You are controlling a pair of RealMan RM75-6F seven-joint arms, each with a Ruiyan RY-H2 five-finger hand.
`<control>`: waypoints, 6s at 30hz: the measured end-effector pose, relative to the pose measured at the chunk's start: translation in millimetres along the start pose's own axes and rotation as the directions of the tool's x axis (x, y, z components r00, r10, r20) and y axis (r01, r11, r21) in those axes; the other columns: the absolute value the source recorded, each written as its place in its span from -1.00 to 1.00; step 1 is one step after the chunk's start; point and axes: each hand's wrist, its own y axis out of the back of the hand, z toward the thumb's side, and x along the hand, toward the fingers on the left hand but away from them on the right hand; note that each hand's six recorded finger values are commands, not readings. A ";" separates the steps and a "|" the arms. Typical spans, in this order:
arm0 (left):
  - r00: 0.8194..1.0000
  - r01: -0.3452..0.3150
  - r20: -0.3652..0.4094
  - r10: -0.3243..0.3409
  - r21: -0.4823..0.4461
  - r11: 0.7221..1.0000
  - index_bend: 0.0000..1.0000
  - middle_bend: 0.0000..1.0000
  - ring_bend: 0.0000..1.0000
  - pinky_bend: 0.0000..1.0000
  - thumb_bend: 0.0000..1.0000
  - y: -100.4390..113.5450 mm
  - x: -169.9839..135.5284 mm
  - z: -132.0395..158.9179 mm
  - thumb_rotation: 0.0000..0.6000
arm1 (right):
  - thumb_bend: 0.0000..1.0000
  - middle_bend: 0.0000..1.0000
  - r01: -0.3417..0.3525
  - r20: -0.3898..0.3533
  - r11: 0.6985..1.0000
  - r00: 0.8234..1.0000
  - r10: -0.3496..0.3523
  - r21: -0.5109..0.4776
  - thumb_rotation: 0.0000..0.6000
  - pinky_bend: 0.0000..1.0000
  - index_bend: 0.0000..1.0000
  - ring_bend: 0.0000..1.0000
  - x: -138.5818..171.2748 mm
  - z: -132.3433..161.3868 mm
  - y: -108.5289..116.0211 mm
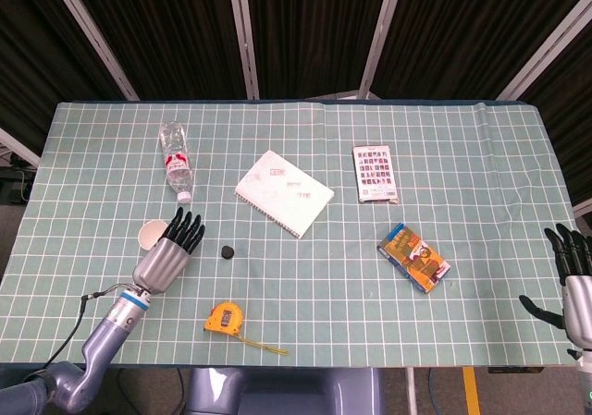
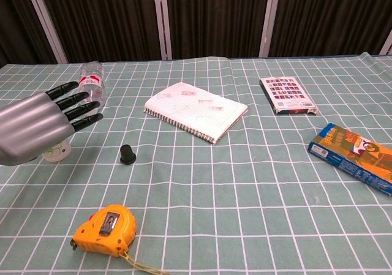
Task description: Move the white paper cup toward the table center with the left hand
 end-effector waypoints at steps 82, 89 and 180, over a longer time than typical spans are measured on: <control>0.987 -0.147 0.024 0.156 -0.219 0.965 -0.47 -0.80 -0.94 -0.81 -1.00 22.8 -5.9 17.8 1.00 | -1.00 -1.00 -0.018 0.007 1.000 1.000 0.018 0.005 1.00 -1.00 -1.00 -1.00 -3.2 -0.3 -5.0; 0.992 -0.122 -0.016 0.122 -0.222 0.967 -0.47 -0.80 -0.86 -0.64 -1.00 14.7 5.8 24.1 1.00 | -1.00 -1.00 -0.026 0.008 1.000 1.000 0.026 0.006 1.00 -1.00 -1.00 -1.00 -4.2 -1.4 -6.7; 0.997 -0.071 -0.057 -0.048 -0.925 -0.372 -1.00 -1.00 -1.00 -1.00 -1.00 6.5 47.2 8.9 1.00 | -1.00 -1.00 -0.050 0.028 0.998 0.998 0.050 0.024 1.00 -1.00 -1.00 -1.00 -9.8 -6.3 -15.4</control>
